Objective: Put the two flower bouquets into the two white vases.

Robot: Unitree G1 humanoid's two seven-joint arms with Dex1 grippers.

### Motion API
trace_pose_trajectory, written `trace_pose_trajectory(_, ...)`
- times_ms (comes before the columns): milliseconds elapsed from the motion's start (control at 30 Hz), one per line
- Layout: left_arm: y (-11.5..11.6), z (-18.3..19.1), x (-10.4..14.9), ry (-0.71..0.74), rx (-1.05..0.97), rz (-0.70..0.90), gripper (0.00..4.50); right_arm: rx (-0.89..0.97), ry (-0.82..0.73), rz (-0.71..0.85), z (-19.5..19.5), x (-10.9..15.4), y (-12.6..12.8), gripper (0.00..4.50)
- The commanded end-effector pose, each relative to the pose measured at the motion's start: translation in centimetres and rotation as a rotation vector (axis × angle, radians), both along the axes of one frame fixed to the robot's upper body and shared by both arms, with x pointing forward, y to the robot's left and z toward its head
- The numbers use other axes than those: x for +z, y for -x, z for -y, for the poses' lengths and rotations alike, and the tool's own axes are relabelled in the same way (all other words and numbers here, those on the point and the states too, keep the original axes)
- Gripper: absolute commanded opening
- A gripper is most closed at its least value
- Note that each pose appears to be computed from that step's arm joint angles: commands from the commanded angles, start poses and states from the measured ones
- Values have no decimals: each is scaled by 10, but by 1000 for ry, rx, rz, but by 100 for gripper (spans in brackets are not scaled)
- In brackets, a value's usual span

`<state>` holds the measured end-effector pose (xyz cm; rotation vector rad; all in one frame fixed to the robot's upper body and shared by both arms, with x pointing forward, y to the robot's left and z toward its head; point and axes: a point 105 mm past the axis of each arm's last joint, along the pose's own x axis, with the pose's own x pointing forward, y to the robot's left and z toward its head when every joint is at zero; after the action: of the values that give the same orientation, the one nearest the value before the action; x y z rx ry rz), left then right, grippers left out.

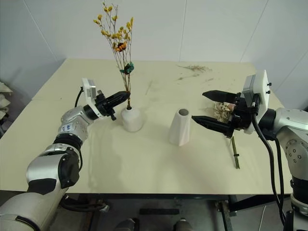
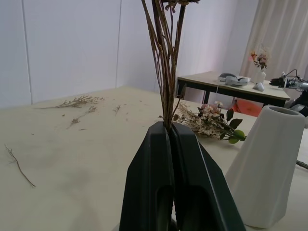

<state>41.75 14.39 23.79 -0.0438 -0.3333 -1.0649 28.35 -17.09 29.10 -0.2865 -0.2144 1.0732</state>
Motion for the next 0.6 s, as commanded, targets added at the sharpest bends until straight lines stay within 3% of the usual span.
trace_pose_trajectory(33, 2, 1, -8, -31, -15, -15, 3, 3, -3, 51, -1, 10, 8, 450)
trace_pose_trajectory(567, 1, -8, -10, -75, 24, -20, 3, 1, -8, 52, -1, 9, 5, 450)
trace_pose_trajectory(600, 0, -8, -11, -76, 26, -21, 24, 2, -8, 52, -2, 9, 4, 450)
